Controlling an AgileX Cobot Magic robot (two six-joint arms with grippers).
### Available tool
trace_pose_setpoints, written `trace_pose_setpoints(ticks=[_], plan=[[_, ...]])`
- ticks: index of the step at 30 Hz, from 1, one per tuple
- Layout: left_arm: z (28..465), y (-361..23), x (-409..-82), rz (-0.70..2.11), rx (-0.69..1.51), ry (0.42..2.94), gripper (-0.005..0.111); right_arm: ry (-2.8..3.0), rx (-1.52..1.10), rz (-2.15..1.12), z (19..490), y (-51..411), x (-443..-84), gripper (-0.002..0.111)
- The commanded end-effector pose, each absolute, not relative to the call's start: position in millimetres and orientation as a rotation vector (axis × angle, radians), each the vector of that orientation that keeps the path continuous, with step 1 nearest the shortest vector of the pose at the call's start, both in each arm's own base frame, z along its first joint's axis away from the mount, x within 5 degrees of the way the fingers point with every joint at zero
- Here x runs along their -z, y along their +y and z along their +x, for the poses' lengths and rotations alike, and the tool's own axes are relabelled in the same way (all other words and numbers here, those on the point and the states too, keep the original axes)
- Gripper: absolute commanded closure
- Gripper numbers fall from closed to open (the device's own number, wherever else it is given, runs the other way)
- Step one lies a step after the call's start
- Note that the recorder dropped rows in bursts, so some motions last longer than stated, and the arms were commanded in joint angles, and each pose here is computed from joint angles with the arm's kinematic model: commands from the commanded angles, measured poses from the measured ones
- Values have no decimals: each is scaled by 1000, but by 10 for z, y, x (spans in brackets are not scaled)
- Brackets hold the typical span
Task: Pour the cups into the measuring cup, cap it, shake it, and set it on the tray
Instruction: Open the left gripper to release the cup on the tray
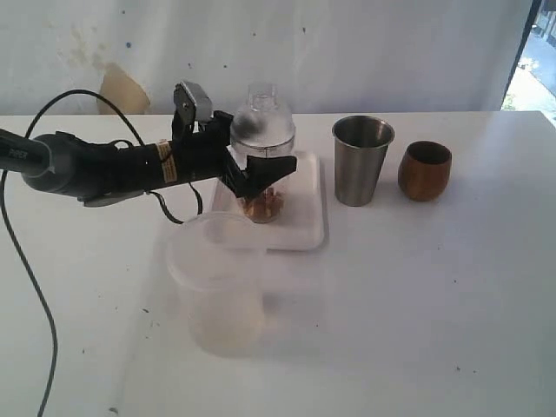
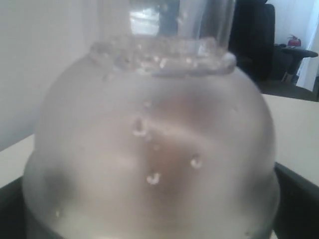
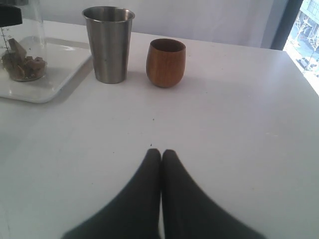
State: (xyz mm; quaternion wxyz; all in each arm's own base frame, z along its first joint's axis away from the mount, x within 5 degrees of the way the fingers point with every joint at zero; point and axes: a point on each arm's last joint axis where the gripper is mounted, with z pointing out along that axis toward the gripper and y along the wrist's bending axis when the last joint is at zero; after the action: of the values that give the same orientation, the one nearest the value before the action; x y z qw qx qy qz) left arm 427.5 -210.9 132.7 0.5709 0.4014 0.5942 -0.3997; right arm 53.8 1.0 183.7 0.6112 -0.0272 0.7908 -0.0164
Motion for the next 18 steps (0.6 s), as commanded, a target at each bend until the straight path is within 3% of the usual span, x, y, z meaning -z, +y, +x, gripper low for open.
trace_pose_setpoints(ticks=[1, 9, 18], plan=[[4297, -2027, -1439, 910, 970, 1335, 2, 1819, 40, -63, 537, 9, -1829, 108], [4355, -1742, -1441, 909, 1005, 1341, 2, 1819, 40, -63, 537, 9, -1829, 108], [4337, -1689, -1400, 974, 1002, 1356, 2, 1819, 40, -63, 537, 9, -1829, 108]])
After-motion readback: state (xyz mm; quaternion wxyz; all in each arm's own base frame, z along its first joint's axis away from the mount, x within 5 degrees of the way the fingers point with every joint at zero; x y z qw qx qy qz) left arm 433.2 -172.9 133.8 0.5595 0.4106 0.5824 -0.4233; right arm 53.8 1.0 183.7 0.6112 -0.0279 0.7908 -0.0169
